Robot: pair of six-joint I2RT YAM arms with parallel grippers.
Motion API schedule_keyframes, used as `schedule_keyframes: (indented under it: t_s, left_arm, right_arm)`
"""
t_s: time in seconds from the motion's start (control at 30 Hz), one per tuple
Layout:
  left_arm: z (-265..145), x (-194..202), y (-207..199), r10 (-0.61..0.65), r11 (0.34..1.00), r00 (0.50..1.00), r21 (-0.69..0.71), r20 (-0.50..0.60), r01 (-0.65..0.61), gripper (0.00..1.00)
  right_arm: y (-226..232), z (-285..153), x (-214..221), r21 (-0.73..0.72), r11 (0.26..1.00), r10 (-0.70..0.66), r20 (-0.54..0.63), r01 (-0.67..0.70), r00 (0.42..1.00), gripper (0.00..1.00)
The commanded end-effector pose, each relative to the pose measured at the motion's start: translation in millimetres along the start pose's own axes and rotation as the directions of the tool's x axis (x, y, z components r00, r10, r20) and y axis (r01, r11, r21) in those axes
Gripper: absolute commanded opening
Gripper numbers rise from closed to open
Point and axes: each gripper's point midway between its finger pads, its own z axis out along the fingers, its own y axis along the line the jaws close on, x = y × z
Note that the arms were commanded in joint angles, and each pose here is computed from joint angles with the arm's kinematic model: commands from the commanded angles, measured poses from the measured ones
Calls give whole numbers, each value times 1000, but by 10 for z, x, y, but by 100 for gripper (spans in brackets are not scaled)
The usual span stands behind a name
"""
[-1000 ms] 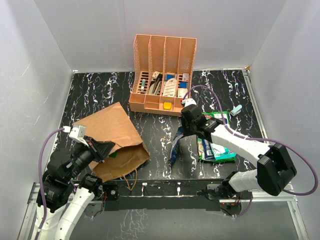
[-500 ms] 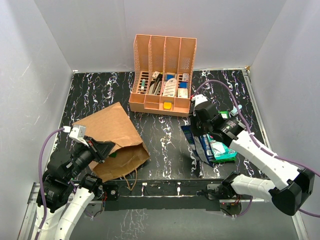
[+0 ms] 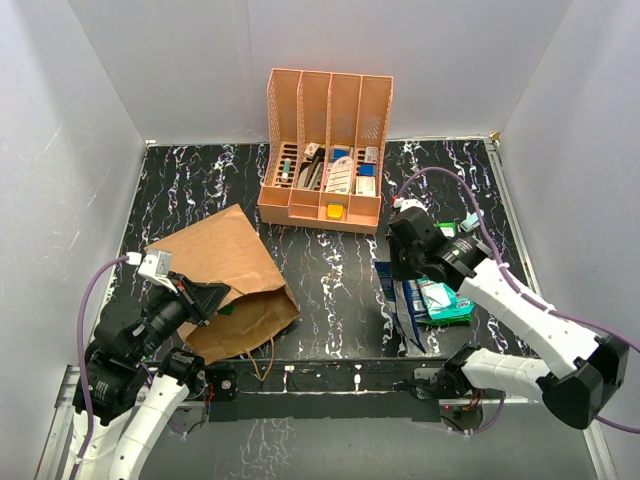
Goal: Take the snacks out of the paper bag
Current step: Place the snack at the center of the board.
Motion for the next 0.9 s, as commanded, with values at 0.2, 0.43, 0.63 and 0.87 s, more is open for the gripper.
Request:
schedule_keyframes:
  t_s: [0.2,0.43,0.63,0.87]
  left_arm:
    - [25,-24,-19,3,1000,1000,9,1,-3,0]
    - [14,-20,-11,4,1000,1000,2,-2,-4,0]
    - [18,-28,-18,5,1000,1000,8,3,-5,0]
    - [26,-23,-18,4,1000,1000,10,2,-4,0]
  right_arm:
    - [601,512,-519,-178,966,205,91,-187,974,47]
    - [884,717,-664,-249,944,250,108,-217,962,98]
    - [835,642,-257,-312,948,84,58,-62,995,98]
    - [943,383,92,-496,868,40,96,13,995,98]
